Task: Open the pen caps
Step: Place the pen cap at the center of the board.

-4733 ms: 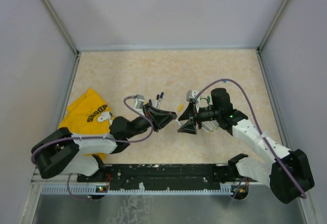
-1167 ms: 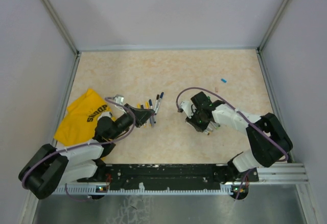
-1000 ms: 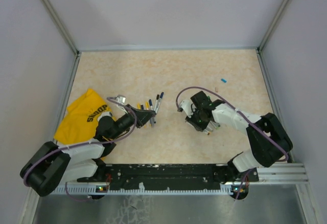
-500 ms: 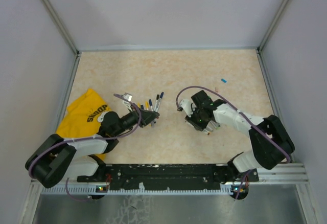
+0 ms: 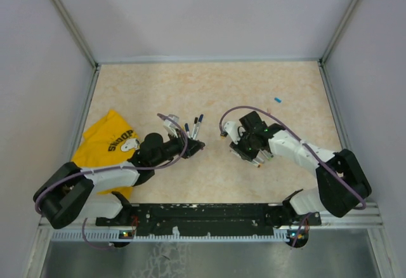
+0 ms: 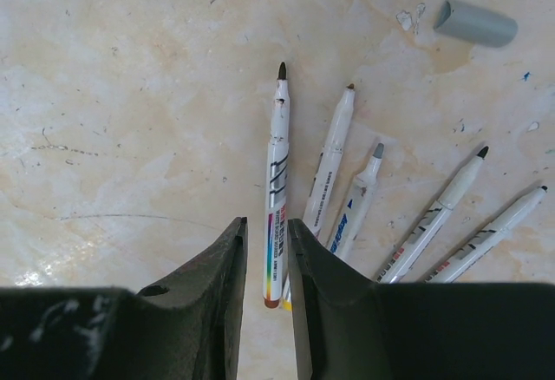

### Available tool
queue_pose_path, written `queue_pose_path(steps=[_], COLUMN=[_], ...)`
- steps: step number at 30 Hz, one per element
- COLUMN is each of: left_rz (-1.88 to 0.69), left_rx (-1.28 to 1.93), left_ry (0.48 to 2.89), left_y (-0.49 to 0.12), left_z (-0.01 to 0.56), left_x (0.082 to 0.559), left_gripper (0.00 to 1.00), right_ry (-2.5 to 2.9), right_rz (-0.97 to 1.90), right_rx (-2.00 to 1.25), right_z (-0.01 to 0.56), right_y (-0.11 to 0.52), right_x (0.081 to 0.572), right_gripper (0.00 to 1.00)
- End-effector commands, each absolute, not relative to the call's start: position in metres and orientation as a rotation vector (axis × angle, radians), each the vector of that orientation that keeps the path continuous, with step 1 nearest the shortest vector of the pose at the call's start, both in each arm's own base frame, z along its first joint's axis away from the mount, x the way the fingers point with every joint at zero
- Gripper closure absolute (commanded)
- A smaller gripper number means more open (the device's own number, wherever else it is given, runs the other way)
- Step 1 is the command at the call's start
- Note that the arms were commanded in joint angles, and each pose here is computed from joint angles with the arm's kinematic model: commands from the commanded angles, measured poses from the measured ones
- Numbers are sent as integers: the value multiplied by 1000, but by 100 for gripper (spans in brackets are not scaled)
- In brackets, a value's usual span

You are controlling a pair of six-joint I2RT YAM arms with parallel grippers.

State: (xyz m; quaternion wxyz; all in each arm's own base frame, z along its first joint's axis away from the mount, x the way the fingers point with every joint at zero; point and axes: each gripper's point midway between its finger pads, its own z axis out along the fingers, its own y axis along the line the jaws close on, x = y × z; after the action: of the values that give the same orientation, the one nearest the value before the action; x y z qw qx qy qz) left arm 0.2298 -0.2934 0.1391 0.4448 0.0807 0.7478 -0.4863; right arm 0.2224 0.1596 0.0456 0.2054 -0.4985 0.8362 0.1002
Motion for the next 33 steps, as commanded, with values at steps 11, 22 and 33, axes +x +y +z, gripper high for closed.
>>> queue_pose_path(steps=[11,22,33], left_rz=[-986,-763,-544], left_rx=[242,271,303], left_ry=[2021,2263,2445], left_y=[-312,-335,-347], left_z=[108,67,23], left_x=[253,291,319], left_gripper=[100,100,96], right_ry=[2229,2230,2223], right_rz=[277,264,270], right_rx=[-1320,-1262,-1243], right_z=[79,85,89], right_y=[164,156,154], right_x=[245,252,253], right_gripper=[74,74,75])
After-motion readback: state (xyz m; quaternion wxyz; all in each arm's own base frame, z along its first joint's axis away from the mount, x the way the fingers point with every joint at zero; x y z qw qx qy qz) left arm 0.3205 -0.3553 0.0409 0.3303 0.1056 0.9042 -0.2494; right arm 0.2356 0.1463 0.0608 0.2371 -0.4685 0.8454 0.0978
